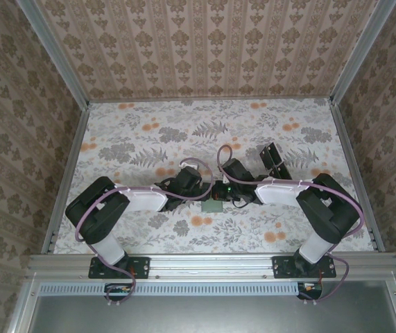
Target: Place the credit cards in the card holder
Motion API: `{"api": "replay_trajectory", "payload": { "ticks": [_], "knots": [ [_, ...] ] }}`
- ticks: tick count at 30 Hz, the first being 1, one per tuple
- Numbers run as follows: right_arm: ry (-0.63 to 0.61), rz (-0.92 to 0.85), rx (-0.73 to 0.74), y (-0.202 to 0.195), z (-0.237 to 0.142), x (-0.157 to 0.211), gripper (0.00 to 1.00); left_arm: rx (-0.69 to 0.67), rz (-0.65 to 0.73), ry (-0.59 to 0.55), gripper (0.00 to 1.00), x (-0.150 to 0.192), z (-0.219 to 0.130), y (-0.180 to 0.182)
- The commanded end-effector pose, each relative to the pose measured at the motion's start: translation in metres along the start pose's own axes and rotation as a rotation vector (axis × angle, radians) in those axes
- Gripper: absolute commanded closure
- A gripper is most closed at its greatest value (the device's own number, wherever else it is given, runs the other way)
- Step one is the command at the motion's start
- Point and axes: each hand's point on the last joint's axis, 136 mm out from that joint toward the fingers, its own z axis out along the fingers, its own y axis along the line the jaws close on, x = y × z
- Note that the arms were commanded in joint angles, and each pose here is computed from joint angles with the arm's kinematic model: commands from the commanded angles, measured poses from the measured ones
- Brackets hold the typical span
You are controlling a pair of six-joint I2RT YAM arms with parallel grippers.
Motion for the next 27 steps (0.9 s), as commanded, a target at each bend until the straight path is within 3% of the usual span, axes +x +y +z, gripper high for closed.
{"api": "replay_trajectory", "payload": {
  "ticks": [1,13,19,27],
  "knots": [
    [0.141,0.034,0.099,-0.033,0.014,0.048,1.0,-0.042,-0.006,0.106,0.0,0.037,0.009,0.015],
    [0.238,-0.037,0.263,-0.067,0.02,0.098,1.0,-0.045,-0.013,0.106,0.0,0.038,0.009,0.017],
    [0.192,-0.035,0.208,-0.049,0.016,0.085,1.0,-0.044,-0.018,0.103,0.0,0.036,0.008,0.017],
    [0.05,-0.108,0.029,0.03,-0.005,0.022,0.61,-0.053,-0.087,0.051,0.0,0.007,0.003,0.033]
  ]
}}
